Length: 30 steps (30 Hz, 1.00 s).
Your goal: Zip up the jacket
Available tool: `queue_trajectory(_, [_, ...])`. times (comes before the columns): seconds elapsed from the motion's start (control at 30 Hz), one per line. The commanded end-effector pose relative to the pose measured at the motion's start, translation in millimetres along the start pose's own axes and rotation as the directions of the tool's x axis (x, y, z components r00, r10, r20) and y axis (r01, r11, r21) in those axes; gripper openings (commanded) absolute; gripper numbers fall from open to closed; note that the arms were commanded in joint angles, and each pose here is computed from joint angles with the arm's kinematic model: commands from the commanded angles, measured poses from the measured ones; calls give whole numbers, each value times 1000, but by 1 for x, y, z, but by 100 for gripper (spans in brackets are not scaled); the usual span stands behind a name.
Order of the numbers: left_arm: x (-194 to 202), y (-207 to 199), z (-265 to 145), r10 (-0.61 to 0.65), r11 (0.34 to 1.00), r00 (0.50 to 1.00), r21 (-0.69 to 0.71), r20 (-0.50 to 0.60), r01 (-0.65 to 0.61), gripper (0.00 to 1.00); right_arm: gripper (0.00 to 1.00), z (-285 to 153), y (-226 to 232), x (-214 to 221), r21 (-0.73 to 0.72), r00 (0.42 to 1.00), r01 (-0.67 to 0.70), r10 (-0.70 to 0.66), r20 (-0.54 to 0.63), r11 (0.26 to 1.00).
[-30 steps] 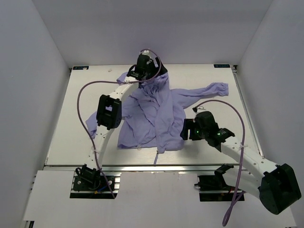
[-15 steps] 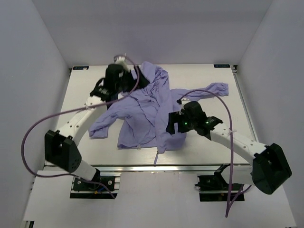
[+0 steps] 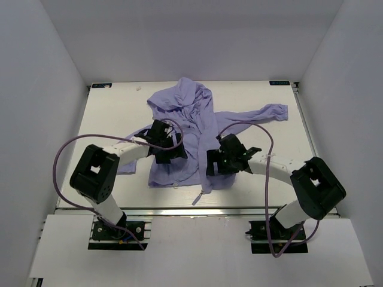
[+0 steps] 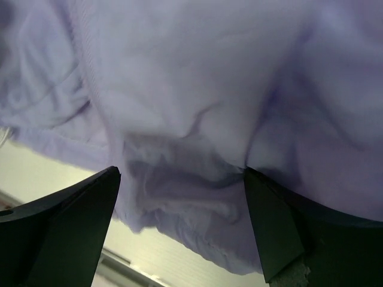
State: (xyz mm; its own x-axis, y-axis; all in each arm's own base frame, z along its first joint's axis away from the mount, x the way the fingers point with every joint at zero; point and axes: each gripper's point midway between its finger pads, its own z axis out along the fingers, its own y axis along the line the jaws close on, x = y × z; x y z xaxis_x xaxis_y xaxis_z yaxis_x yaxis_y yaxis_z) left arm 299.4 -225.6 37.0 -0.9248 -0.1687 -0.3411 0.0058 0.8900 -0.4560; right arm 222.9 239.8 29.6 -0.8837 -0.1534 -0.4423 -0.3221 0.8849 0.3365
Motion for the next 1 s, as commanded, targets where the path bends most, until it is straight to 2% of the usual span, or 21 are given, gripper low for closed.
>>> queue_trajectory(0.0, [-12, 11, 17, -19, 997, 1000, -77, 15, 20, 98, 90, 0, -43, -7, 130, 993, -117, 113, 37, 985])
queue_trajectory(0.13, [-21, 44, 33, -54, 970, 998, -237, -14, 49, 98, 89, -8, -83, -10, 181, 971, -237, 231, 55, 954])
queue_trajectory(0.27, [-37, 65, 32, -84, 957, 996, -277, 6, 82, 98, 89, -23, -116, -13, 262, 956, -294, 277, 100, 919])
queue_trajectory(0.33, [-50, 81, 24, -98, 944, 994, -311, 53, 110, 98, 89, -32, -120, -17, 268, 958, -285, 262, 121, 920])
queue_trajectory(0.43, [-61, 92, 16, -78, 938, 994, -333, 73, 98, 98, 89, -43, -102, -28, 174, 967, -237, 215, 140, 956])
queue_trajectory(0.5, [-66, 86, 9, -12, 949, 998, -315, 56, 29, 98, 89, -52, -75, -38, 43, 971, -193, 185, 150, 980])
queue_trajectory(0.57, [-74, 64, 4, 40, 971, 998, -236, 44, -29, 98, 89, -61, -60, -46, -34, 973, -155, 158, 167, 987])
queue_trajectory(0.63, [-88, 37, -9, 98, 978, 992, -191, 83, -81, 98, 89, -76, -51, -57, -64, 967, -126, 137, 217, 990])
queue_trajectory(0.73, [-98, 9, -24, 186, 954, 974, -261, 125, -149, 98, 89, -94, -46, -69, -66, 955, -92, 106, 276, 994])
queue_trajectory(0.77, [-117, -11, -34, 201, 952, 964, -267, 175, -150, 98, 89, -98, -48, -71, -50, 951, -89, 100, 291, 995])
queue_trajectory(0.8, [-116, -8, -32, 211, 932, 965, -330, 157, -150, 98, 90, -102, -48, -71, -42, 949, -85, 94, 300, 995])
queue_trajectory(0.83, [-116, -19, -30, 221, 928, 963, -336, 155, -159, 98, 89, -105, -49, -73, -35, 948, -82, 89, 305, 996])
queue_trajectory(0.87, [-130, -31, -38, 191, 931, 964, -345, 183, -119, 98, 89, -106, -50, -74, -26, 946, -81, 85, 313, 996])
queue_trajectory(0.9, [-128, -26, -22, 169, 922, 974, -373, 150, -103, 98, 89, -107, -52, -73, -15, 946, -85, 85, 311, 996])
queue_trajectory(0.97, [-143, -39, -20, 131, 925, 978, -375, 165, -61, 98, 89, -107, -57, -72, 10, 944, -96, 88, 318, 995])
